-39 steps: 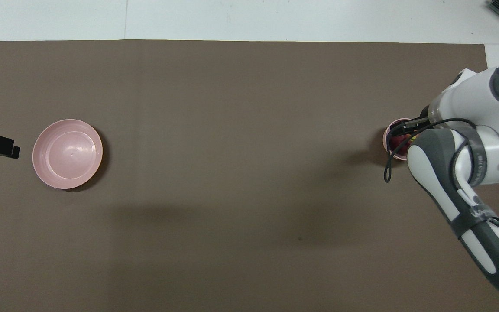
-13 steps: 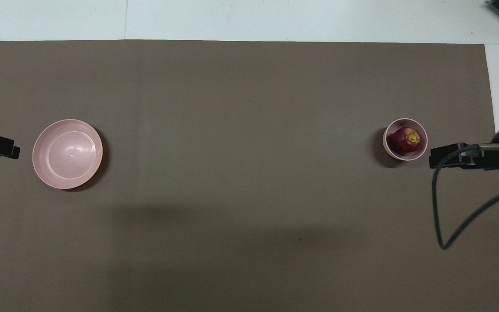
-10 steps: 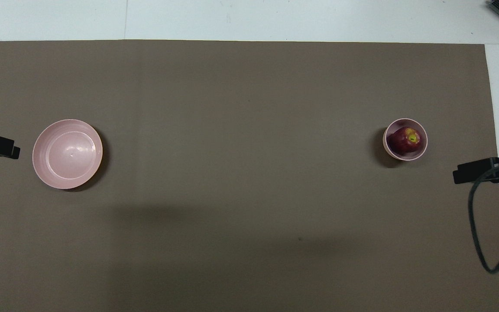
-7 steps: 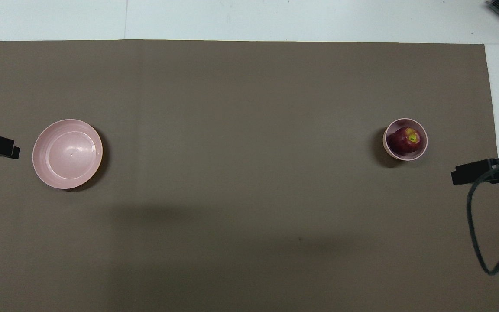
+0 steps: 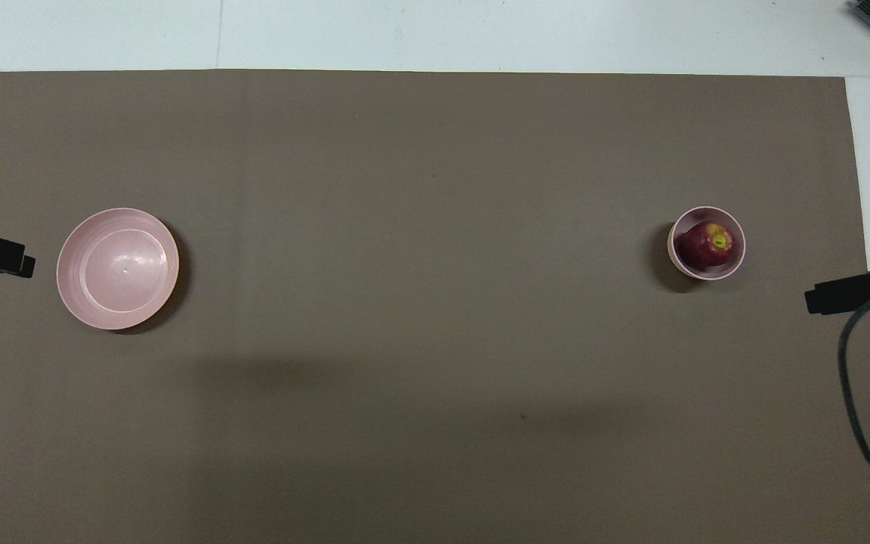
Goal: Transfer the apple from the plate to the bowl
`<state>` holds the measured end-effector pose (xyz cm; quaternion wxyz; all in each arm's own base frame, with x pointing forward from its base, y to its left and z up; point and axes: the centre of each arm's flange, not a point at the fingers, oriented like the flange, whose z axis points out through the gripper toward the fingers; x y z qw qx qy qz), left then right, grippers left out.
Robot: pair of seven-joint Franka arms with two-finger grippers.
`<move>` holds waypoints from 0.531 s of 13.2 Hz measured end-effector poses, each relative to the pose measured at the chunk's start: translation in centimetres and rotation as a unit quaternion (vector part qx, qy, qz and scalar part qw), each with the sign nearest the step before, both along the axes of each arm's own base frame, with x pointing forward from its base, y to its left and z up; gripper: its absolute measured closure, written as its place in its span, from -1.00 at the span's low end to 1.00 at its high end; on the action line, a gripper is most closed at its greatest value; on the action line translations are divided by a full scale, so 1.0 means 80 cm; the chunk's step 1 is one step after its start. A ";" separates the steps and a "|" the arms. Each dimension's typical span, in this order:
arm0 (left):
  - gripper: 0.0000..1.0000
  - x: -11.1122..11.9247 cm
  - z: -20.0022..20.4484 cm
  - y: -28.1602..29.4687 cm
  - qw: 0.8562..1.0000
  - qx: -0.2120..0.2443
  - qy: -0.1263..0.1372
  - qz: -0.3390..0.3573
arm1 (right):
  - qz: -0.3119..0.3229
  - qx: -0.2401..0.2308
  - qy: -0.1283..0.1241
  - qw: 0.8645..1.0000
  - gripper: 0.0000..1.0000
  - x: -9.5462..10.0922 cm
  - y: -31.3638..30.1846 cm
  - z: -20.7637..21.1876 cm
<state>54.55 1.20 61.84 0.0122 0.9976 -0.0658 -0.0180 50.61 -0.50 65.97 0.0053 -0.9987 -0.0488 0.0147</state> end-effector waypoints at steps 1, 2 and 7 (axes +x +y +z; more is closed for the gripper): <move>-1.00 0.000 0.000 0.000 1.000 0.000 0.000 0.000 | 0.000 0.000 0.000 1.000 -1.00 0.000 0.000 0.000; -1.00 0.000 0.000 0.000 1.000 0.000 0.000 0.000 | 0.000 0.000 0.001 1.000 -1.00 0.000 0.000 -0.001; -1.00 0.000 0.000 0.000 1.000 0.000 0.000 0.000 | 0.001 0.000 0.001 1.000 -1.00 0.000 0.003 -0.001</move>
